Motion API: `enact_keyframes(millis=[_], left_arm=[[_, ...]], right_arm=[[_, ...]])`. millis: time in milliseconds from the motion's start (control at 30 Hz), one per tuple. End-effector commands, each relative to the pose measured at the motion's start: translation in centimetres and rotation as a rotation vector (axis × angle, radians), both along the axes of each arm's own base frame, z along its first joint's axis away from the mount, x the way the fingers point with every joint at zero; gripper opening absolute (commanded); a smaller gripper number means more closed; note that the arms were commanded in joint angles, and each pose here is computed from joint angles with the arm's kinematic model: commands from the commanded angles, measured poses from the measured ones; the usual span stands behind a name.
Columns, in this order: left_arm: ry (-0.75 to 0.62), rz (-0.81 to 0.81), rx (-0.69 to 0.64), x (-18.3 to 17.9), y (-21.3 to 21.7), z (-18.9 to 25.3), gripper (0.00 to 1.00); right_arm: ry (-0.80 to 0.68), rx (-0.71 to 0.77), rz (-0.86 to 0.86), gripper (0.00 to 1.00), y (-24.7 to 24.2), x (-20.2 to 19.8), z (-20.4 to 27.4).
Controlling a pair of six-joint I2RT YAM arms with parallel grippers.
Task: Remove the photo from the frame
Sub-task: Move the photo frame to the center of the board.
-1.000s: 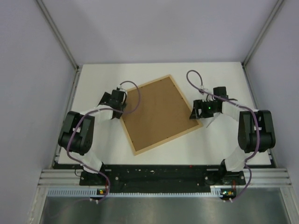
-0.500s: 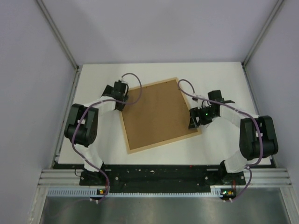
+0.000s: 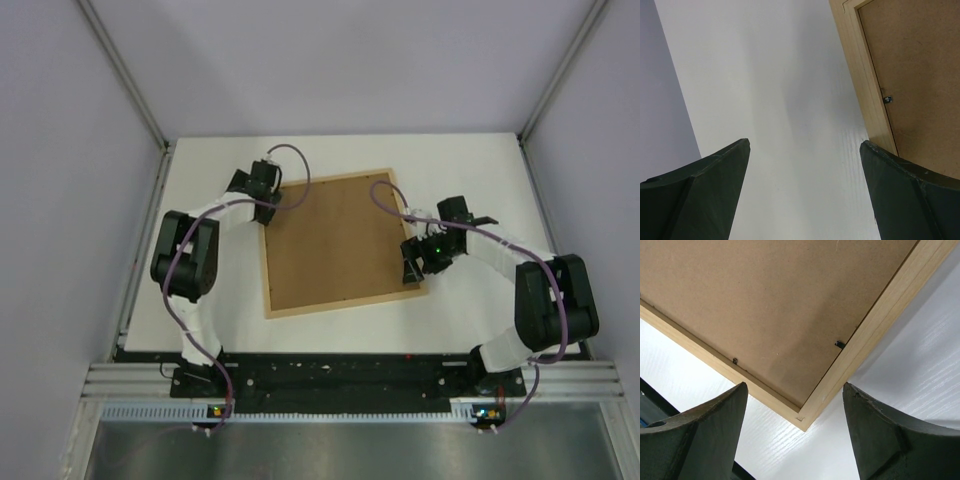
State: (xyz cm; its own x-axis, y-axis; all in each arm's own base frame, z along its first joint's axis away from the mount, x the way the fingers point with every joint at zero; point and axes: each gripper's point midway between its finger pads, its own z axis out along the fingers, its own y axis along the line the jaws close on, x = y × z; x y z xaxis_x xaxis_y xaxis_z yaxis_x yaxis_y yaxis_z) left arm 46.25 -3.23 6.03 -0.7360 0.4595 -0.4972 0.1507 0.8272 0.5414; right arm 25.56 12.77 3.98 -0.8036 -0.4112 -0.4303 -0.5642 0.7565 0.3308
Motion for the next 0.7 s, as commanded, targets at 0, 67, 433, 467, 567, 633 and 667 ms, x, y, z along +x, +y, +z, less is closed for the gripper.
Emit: enact_keyframes(millis=[0, 67, 433, 467, 567, 633, 667], left_arm=[[-0.011, -0.058, -0.101, 1.5, -3.3, -0.2, 0.99], [-0.008, -0.060, -0.103, 1.9, -3.4, -0.3, 0.99], [-0.002, -0.067, -0.110, 3.9, -4.6, -0.7, 0.99], [-0.001, -0.065, -0.109, 4.0, -4.6, -0.7, 0.99], [-0.017, -0.044, -0.095, 3.9, -4.1, 0.1, 0.99], [-0.042, -0.042, -0.096, 3.7, -3.6, 1.4, 0.99], [-0.054, -0.045, -0.107, 3.4, -3.5, 2.1, 0.99]], right_arm=[[-0.068, 0.044, 0.058, 0.77, 1.3, 0.3, 1.5], [-0.082, 0.043, 0.069, 0.77, 1.4, 0.2, 1.7], [-0.076, 0.039, 0.131, 0.77, 2.3, -0.7, 1.4], [-0.073, 0.039, 0.132, 0.77, 2.3, -0.7, 1.3], [-0.103, 0.011, 0.131, 0.77, 1.9, -0.1, 2.2], [-0.173, -0.029, 0.142, 0.77, 1.2, 0.6, 4.1], [-0.229, -0.058, 0.152, 0.78, 0.7, 1.1, 5.3]])
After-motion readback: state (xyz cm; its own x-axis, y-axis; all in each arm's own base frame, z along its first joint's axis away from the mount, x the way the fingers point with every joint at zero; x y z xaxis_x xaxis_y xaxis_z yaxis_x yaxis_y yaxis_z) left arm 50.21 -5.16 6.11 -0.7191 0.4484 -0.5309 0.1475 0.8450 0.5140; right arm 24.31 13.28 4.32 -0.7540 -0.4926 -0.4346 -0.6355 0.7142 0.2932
